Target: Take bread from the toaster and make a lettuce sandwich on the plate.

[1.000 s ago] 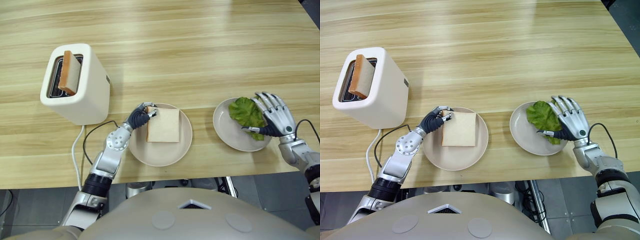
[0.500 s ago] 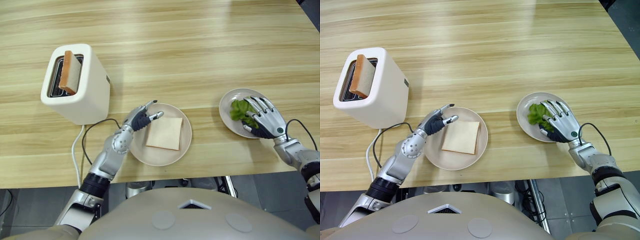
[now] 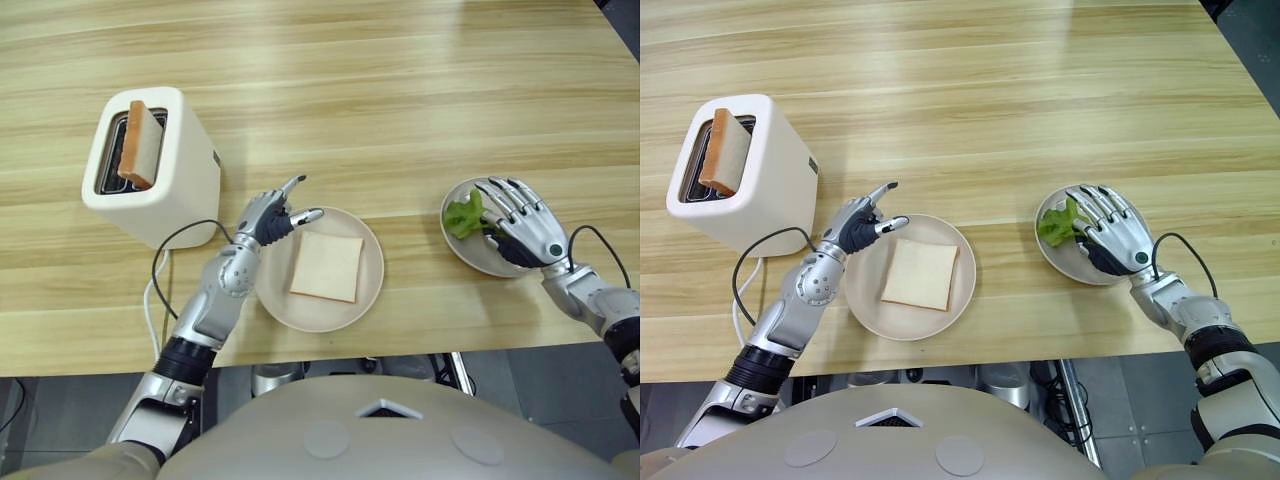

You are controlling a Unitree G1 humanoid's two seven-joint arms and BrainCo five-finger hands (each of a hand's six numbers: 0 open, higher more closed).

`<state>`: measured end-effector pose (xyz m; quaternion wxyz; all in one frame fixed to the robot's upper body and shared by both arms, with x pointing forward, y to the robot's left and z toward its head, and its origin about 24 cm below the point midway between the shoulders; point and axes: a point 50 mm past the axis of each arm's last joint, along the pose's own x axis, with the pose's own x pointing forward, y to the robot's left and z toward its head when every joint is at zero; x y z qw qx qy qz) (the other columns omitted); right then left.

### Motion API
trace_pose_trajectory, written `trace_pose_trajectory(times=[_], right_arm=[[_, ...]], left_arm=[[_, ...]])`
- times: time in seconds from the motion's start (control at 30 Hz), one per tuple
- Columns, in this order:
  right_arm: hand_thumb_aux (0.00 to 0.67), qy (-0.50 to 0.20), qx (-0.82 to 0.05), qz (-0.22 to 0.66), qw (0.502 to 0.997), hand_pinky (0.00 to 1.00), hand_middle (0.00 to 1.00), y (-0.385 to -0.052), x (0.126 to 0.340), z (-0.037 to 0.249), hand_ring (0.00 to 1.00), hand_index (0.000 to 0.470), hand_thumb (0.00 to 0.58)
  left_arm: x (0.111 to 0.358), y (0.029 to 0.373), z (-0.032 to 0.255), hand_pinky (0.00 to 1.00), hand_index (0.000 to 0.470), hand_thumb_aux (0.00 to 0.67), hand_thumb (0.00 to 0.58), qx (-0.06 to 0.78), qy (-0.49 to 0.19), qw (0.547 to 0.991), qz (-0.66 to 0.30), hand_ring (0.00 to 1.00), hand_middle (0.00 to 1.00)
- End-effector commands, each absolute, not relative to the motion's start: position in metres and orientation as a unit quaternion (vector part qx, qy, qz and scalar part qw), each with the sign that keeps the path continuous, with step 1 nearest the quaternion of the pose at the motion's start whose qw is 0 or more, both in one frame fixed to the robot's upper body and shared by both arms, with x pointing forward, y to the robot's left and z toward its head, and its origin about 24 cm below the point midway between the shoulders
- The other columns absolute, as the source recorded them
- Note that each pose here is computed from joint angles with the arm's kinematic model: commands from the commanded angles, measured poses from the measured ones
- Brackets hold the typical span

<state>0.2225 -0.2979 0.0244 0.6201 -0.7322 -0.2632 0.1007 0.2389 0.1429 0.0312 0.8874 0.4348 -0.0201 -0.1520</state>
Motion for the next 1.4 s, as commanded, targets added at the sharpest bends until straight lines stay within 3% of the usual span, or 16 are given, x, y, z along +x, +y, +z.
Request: trace_pose_trajectory(times=[0.03,0.07,0.33,0.63,0.9,1.1,1.4], right_arm=[[0.670,-0.291,-0.710,0.084,0.636,0.45,0.45,-0.293,0.232,0.046,0.45,0.460,0.580],[0.670,-0.297,-0.696,0.082,0.648,1.00,1.00,-0.289,0.235,0.051,1.00,0.460,0.580],[0.670,-0.406,-0.601,0.086,0.683,1.00,1.00,-0.238,0.250,0.093,1.00,0.460,0.580],[0.670,-0.480,-0.524,0.144,0.688,1.00,1.00,-0.164,0.263,0.096,1.00,0.460,0.580],[0.670,-0.493,-0.498,0.227,0.676,1.00,1.00,-0.107,0.271,0.063,1.00,0.460,0.580],[0.670,-0.482,-0.490,0.315,0.654,1.00,1.00,-0.079,0.259,0.032,1.00,0.460,0.580],[0.670,-0.457,-0.474,0.414,0.628,1.00,1.00,-0.073,0.231,0.003,1.00,0.460,0.580]], left_arm=[[0.245,0.151,0.047,0.91,0.000,0.000,0.000,0.436,-0.046,0.891,-0.118,0.91,0.91],[0.247,0.153,0.052,0.87,0.000,0.000,0.000,0.434,-0.052,0.893,-0.109,0.87,0.87],[0.259,0.179,0.112,0.87,0.000,0.000,0.000,0.404,-0.149,0.903,0.010,0.87,0.87],[0.254,0.190,0.148,0.86,0.000,0.000,0.000,0.417,-0.200,0.886,0.041,0.86,0.86],[0.244,0.212,0.180,0.82,0.000,0.000,0.000,0.469,-0.221,0.851,0.085,0.82,0.82],[0.236,0.255,0.194,0.82,0.000,0.000,0.000,0.491,-0.198,0.831,0.167,0.82,0.82],[0.226,0.292,0.174,0.82,0.000,0.000,0.000,0.512,-0.114,0.825,0.211,0.82,0.82]])
